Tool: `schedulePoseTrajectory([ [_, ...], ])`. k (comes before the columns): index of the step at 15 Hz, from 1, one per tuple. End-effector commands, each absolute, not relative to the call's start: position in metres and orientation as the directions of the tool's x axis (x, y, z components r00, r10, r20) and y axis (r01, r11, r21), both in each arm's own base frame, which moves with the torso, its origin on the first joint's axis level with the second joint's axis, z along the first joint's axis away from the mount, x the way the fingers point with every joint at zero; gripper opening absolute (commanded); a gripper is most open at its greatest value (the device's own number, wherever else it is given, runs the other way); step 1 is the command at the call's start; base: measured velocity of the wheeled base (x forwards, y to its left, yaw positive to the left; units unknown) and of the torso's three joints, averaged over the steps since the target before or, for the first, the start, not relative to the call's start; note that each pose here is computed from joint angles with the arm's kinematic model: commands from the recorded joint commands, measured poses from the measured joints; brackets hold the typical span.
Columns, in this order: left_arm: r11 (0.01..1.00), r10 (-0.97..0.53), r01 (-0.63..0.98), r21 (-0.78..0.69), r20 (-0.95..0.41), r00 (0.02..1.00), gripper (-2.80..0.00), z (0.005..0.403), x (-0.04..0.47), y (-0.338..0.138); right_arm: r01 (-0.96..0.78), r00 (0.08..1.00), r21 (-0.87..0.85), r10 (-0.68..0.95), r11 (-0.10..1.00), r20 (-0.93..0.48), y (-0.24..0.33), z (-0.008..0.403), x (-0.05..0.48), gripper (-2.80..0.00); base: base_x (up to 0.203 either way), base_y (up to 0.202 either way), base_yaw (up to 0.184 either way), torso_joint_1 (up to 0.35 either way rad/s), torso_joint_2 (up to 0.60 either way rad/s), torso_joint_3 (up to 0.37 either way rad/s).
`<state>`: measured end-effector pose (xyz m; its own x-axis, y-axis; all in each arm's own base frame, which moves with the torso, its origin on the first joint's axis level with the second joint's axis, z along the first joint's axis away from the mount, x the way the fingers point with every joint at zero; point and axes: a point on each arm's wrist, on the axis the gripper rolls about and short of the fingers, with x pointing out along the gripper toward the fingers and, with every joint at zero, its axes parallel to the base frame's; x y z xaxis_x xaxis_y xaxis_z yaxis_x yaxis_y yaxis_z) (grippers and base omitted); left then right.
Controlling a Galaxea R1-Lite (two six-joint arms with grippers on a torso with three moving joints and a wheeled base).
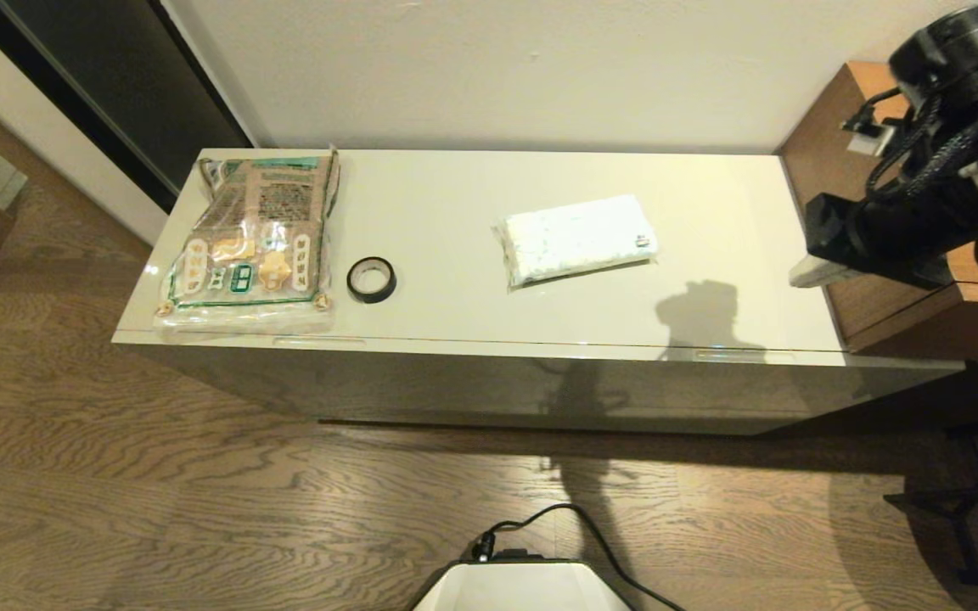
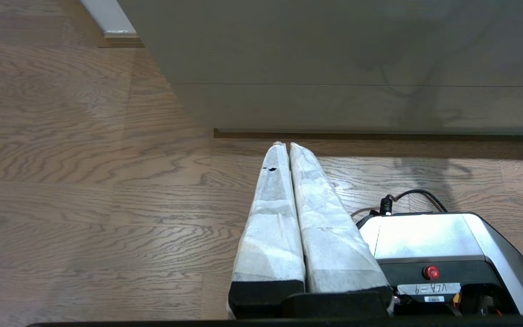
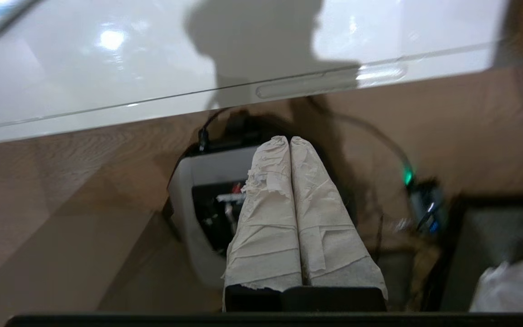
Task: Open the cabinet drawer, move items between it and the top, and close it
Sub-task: Open the drawer
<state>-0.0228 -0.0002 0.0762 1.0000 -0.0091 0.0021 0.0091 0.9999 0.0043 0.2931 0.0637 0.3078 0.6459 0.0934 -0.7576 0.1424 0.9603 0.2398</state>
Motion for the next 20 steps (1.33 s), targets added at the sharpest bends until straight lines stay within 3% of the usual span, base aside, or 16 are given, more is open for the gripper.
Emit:
schedulePoseTrajectory([
  [1, 1.0, -0.009, 0.009, 0.005, 0.002, 1.0, -2.8, 0.076, -0.023, 0.0, 0.201, 0.544, 0.213, 0.072, 0.956, -0.836, 0.071, 0.273, 0.314, -2.8, 0.0, 0.0, 0.0, 0.0, 0.0, 0.0],
  [7, 1.0, -0.009, 0.009, 0.005, 0.003, 1.0, -2.8, 0.076, -0.023, 0.0, 0.281, 0.482, 0.209, 0.051, 0.937, -0.875, 0.068, 0.243, 0.316, -2.8, 0.0, 0.0, 0.0, 0.0, 0.0, 0.0],
  [12, 1.0, -0.009, 0.009, 0.005, 0.003, 1.0, -2.8, 0.076, -0.023, 0.0, 0.323, 0.524, 0.251, 0.048, 0.912, -0.85, 0.064, 0.212, 0.334, -2.8, 0.0, 0.0, 0.0, 0.0, 0.0, 0.0],
  [15, 1.0, -0.009, 0.009, 0.005, 0.003, 1.0, -2.8, 0.076, -0.023, 0.0, 0.347, 0.575, 0.303, 0.054, 0.887, -0.817, 0.062, 0.21, 0.343, -2.8, 0.0, 0.0, 0.0, 0.0, 0.0, 0.0],
  [20, 1.0, -0.009, 0.009, 0.005, 0.003, 1.0, -2.8, 0.076, -0.023, 0.0, 0.349, 0.585, 0.308, 0.051, 0.885, -0.81, 0.062, 0.206, 0.35, -2.8, 0.0, 0.0, 0.0, 0.0, 0.0, 0.0],
])
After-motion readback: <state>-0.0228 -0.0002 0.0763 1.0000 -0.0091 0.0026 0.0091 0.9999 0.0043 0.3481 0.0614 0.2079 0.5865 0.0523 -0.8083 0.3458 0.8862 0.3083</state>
